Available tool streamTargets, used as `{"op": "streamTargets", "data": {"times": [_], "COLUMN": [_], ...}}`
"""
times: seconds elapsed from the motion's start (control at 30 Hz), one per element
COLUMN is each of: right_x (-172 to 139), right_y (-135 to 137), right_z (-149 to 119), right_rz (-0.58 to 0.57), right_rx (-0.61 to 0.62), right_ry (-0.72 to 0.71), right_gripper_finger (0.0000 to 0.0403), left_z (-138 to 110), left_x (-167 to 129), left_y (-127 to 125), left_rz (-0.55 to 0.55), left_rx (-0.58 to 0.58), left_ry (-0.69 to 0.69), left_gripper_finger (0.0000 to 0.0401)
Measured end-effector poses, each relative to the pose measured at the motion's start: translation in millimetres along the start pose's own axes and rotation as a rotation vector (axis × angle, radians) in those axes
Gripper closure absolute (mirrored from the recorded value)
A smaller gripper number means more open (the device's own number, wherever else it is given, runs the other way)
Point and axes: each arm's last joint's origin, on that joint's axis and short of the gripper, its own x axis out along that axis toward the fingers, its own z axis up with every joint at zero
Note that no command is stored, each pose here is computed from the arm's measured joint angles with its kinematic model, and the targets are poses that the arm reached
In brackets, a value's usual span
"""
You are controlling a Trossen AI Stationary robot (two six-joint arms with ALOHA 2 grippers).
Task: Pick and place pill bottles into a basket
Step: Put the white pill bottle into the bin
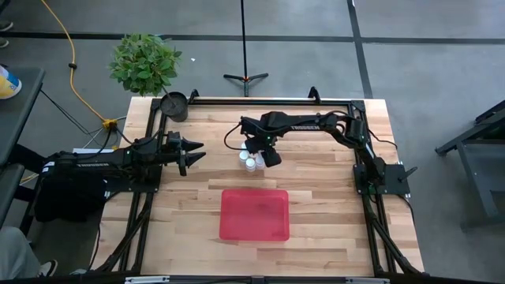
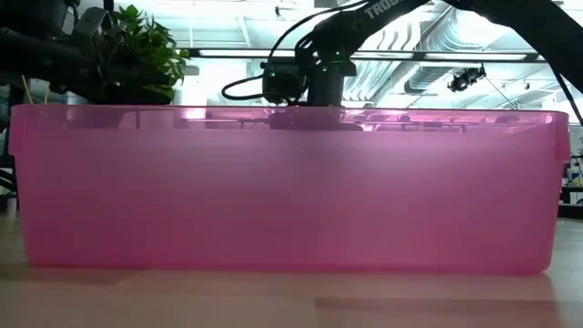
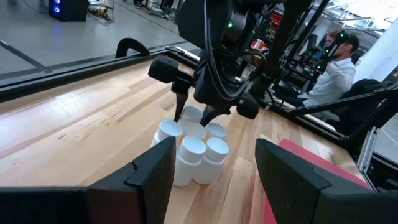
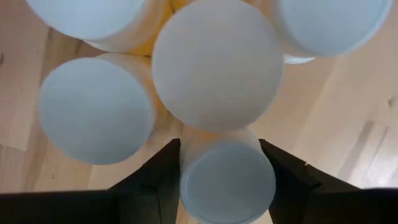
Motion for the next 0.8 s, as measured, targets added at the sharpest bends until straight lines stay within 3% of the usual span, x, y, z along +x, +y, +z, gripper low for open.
{"op": "streamTargets", "data": {"times": [0.27, 0.8], "right_x": [-8.4, -76.9], "right_y": [-6.5, -12.1], "right_z": [-5.1, 2.6], "right_rz": [-0.044, 0.040], "right_rx": [0.039, 0.245], "right_ry": [0.077, 0.072], "right_gripper_finger": [0.0236, 0.0236], "left_z": [0.0, 0.0], "left_x": [0.0, 0.0], "left_y": [0.0, 0.0], "left_rz": [0.000, 0.000], "left_rx": [0.000, 0.000], "left_ry": [0.000, 0.000], "left_gripper_finger": [0.0148, 0.0148]}}
